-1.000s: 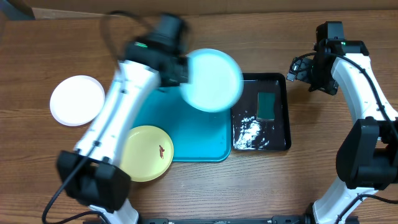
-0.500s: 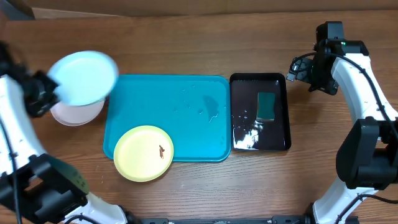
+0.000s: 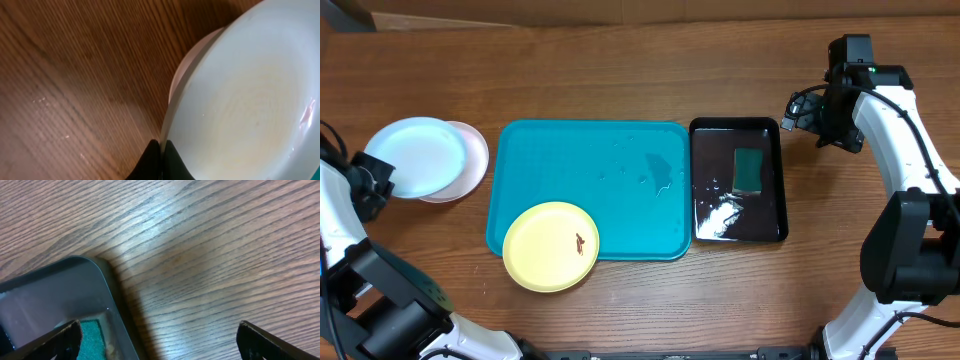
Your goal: Clean dirty plates on tray and stack at the side
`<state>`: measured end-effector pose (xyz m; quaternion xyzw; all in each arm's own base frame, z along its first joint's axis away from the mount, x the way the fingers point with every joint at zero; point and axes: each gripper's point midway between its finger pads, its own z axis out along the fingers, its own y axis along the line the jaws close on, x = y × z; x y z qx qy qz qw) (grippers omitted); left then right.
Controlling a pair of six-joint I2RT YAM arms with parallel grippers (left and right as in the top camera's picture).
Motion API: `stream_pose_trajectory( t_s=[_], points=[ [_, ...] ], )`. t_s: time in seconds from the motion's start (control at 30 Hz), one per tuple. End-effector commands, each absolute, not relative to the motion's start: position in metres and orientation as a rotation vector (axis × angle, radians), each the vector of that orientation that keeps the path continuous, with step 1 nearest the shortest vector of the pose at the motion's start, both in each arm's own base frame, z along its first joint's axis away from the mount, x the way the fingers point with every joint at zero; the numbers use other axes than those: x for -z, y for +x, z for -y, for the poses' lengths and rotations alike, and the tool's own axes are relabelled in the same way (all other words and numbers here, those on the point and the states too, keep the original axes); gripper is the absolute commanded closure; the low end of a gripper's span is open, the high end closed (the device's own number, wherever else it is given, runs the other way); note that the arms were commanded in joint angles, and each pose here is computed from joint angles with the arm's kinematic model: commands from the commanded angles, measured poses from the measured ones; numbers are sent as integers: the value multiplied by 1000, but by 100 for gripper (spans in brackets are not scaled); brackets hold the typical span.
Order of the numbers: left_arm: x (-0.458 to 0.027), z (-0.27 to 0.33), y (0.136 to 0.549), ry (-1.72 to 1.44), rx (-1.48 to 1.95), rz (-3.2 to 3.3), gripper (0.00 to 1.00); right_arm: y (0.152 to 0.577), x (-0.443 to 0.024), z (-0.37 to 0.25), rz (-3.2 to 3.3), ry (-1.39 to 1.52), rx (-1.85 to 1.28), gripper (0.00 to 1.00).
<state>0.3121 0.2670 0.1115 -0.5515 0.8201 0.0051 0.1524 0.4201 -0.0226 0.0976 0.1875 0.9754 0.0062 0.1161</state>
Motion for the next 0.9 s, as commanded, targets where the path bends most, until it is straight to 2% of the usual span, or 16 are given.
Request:
stream_pose_trajectory(
  t_s=[0.0,0.1,0.13,0.2,0.27,0.43,0.5,0.53,0.57,0.83,0.87],
  points=[
    [-105,-264,315,-1567,-11,-2334,88,424,-110,24,-2817,556,-24,0],
    [-108,-263,326,-1492,34,-2338,76,424,-110,24,-2817,556,-24,0],
    [-110,-260,333,-1442,73,-2344,65,424,-110,24,-2817,556,-24,0],
    [-114,-250,346,-1353,174,-2354,24,424,-110,24,-2818,556,-23,0],
    [-118,-239,353,-1300,279,-2358,17,424,-110,24,-2817,556,-24,0],
    [-132,-203,358,-1256,535,-2361,19,424,-110,24,-2817,556,-24,0],
    [-134,-191,349,-1270,557,-2401,22,424,-110,24,-2817,556,-24,0],
    [-135,-185,346,-1254,561,-2424,29,424,-110,24,-2817,556,-24,0],
    [-136,-181,342,-1243,562,-2447,31,424,-110,24,-2817,556,-24,0],
    [-132,-126,309,-1134,622,-2712,40,424,-110,24,-2817,556,-24,0],
    [-132,-117,305,-1095,627,-2752,44,424,-110,24,-2817,556,-24,0]
  ],
)
